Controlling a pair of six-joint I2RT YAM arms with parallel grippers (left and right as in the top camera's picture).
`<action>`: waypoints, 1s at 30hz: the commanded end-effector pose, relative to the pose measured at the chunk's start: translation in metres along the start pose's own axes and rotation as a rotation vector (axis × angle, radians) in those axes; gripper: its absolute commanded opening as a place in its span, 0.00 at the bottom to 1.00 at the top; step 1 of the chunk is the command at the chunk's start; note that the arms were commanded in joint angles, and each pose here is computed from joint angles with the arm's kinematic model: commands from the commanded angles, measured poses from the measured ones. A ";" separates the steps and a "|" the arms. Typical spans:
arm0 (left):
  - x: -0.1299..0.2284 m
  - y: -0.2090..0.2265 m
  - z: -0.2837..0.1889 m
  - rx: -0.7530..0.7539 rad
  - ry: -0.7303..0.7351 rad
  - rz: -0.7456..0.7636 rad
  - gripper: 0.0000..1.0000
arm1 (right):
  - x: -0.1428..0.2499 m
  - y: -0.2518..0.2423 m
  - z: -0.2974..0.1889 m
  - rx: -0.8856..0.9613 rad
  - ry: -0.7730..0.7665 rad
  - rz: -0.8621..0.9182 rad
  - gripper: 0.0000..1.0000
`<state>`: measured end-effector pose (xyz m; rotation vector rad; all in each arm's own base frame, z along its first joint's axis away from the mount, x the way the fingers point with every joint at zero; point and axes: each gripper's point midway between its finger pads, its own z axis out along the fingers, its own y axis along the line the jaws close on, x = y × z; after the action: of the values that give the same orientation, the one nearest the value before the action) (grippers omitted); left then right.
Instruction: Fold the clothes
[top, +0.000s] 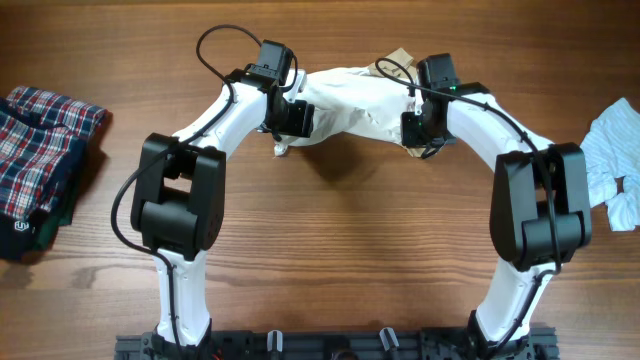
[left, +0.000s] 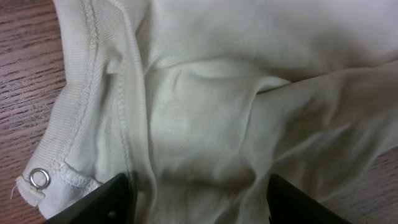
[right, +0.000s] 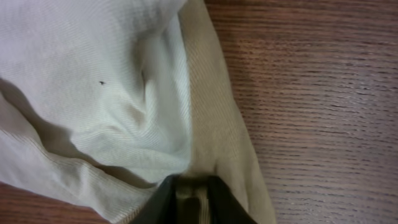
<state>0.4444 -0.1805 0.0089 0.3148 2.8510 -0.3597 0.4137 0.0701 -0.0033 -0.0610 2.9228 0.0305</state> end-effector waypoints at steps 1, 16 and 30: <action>0.003 0.009 -0.006 -0.037 0.008 -0.023 0.73 | 0.053 -0.043 0.029 0.180 0.143 0.015 0.23; 0.025 0.045 -0.013 -0.250 0.085 -0.052 0.97 | 0.091 -0.093 0.031 0.194 0.259 0.184 0.21; -0.026 -0.035 -0.092 0.120 -0.067 -0.170 0.92 | 0.084 -0.084 0.034 0.138 0.234 0.212 0.26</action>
<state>0.4491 -0.1703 0.0870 0.0608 2.8172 -0.3685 0.3882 0.0093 -0.0065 0.2032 2.9763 -0.0153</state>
